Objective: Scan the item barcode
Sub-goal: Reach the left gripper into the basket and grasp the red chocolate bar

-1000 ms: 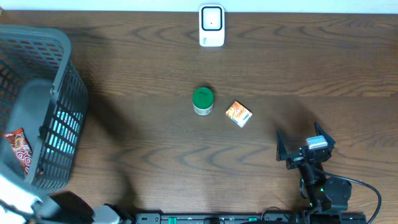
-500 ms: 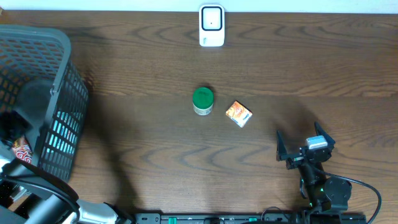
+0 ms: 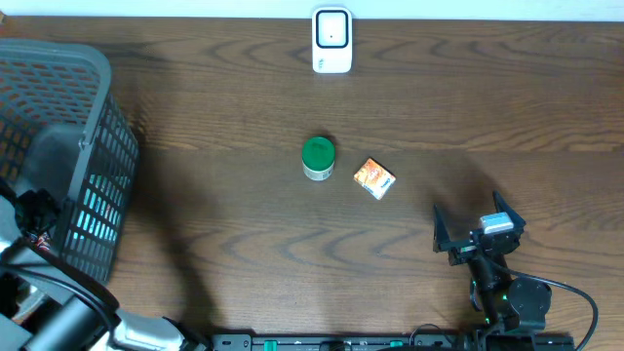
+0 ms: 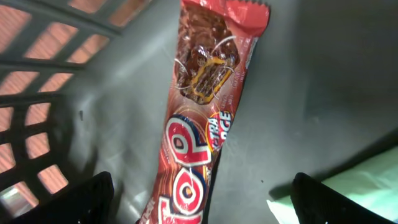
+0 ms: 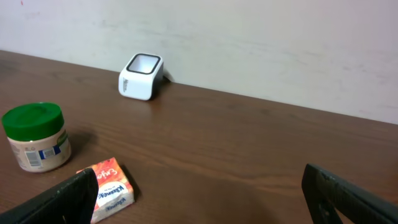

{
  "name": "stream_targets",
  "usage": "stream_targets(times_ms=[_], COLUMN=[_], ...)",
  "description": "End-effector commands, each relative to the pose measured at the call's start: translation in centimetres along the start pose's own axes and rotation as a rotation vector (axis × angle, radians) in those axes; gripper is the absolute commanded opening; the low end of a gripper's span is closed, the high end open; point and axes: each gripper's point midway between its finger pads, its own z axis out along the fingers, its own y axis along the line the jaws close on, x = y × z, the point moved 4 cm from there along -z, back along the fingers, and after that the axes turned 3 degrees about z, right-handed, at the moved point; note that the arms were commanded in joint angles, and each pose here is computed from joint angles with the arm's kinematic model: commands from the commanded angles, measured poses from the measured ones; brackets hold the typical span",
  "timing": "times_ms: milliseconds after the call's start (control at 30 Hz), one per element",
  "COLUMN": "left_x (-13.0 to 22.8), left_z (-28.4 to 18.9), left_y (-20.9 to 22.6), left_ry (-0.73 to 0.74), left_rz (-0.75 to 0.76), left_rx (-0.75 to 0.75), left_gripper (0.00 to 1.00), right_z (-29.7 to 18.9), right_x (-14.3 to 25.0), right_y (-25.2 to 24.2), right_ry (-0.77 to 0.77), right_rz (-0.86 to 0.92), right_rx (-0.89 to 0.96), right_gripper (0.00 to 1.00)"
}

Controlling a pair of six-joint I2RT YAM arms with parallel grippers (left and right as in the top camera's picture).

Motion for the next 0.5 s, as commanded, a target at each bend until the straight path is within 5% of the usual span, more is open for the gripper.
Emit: stream_targets(times_ms=[0, 467], left_x=[0.8, 2.3], left_z=[2.3, 6.3], left_y=[-0.1, -0.1], left_ry=[0.071, 0.186], left_rz=[0.022, 0.005], left_rx=[-0.005, 0.021], left_gripper=[0.91, 0.90], right_z=[0.0, 0.0], right_x=[0.0, 0.0], right_y=[0.2, 0.2], right_ry=[0.000, 0.000], right_rz=[-0.003, -0.003], right_rx=[-0.010, -0.010], right_gripper=[0.99, 0.99])
